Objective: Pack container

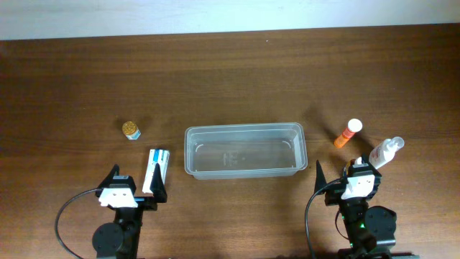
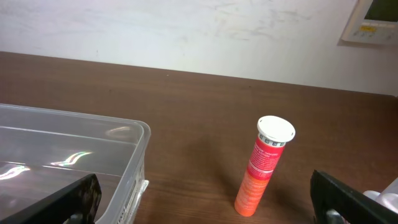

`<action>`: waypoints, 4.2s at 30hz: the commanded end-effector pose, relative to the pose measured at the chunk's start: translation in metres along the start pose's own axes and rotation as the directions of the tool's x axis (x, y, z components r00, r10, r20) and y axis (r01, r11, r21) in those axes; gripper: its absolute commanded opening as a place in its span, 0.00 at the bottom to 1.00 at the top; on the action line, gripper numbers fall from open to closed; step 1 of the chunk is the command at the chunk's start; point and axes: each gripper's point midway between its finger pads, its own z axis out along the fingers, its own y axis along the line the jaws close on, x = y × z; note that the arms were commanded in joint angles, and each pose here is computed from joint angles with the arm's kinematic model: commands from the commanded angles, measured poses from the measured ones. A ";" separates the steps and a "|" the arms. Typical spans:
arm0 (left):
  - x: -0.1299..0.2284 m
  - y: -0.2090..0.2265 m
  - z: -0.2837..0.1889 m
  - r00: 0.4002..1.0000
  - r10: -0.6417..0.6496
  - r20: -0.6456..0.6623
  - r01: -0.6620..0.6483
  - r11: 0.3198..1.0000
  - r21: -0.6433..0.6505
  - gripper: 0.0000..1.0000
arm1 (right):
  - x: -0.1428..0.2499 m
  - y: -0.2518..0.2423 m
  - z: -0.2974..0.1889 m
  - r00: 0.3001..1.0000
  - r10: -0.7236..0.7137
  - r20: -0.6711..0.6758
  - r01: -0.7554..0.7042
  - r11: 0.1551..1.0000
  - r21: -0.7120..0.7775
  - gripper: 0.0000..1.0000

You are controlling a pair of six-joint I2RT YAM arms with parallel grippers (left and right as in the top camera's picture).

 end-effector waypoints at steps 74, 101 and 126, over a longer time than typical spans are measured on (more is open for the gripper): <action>-0.017 -0.003 0.047 0.539 -0.112 -0.835 0.049 0.994 -0.101 0.99 | 0.027 -0.065 0.122 0.271 0.290 -0.918 -0.215 0.948 0.236 0.17; -0.017 -0.003 0.047 0.538 -0.112 -0.835 0.049 0.994 -0.102 0.99 | -0.062 0.092 0.058 0.305 -0.043 -0.951 -0.192 0.976 -0.106 0.11; -0.016 -0.003 0.045 0.532 -0.113 -0.839 0.049 0.994 -0.103 0.99 | -0.076 0.047 0.075 0.472 0.128 -0.872 -0.106 0.990 0.089 0.39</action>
